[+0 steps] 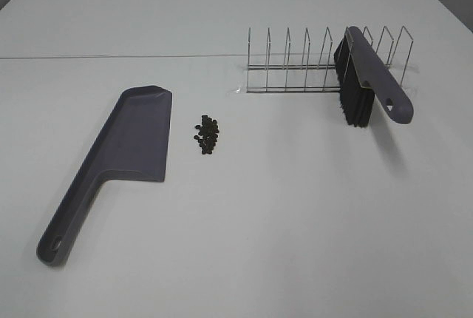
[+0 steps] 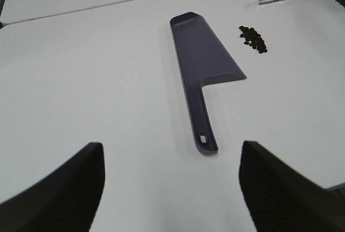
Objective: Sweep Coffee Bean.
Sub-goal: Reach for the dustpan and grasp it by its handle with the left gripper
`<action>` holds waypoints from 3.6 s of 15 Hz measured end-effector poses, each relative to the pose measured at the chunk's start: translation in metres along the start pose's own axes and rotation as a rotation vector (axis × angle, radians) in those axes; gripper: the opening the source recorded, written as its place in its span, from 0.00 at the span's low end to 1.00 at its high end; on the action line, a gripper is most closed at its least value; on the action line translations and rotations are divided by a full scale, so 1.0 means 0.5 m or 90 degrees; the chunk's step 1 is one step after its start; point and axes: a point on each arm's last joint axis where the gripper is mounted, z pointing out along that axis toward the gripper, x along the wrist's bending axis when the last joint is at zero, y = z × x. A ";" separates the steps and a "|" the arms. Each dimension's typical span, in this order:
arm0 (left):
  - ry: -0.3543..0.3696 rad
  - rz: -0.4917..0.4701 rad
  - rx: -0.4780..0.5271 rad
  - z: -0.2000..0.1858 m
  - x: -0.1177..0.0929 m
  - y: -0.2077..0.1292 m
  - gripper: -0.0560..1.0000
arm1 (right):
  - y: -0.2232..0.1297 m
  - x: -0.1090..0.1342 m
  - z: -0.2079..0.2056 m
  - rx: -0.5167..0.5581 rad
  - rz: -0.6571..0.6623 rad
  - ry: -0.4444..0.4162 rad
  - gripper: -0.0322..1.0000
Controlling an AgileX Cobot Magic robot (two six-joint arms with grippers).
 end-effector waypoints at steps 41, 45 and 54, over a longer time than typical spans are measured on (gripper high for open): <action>0.005 -0.005 -0.045 0.001 0.003 0.032 0.69 | 0.000 0.000 0.000 0.000 0.000 0.000 0.76; -0.006 -0.069 0.088 0.096 0.018 0.073 0.69 | 0.000 0.000 0.000 0.000 0.000 0.000 0.76; -0.023 -0.166 0.392 0.423 0.057 0.138 0.69 | 0.000 0.000 0.000 0.000 0.000 0.000 0.76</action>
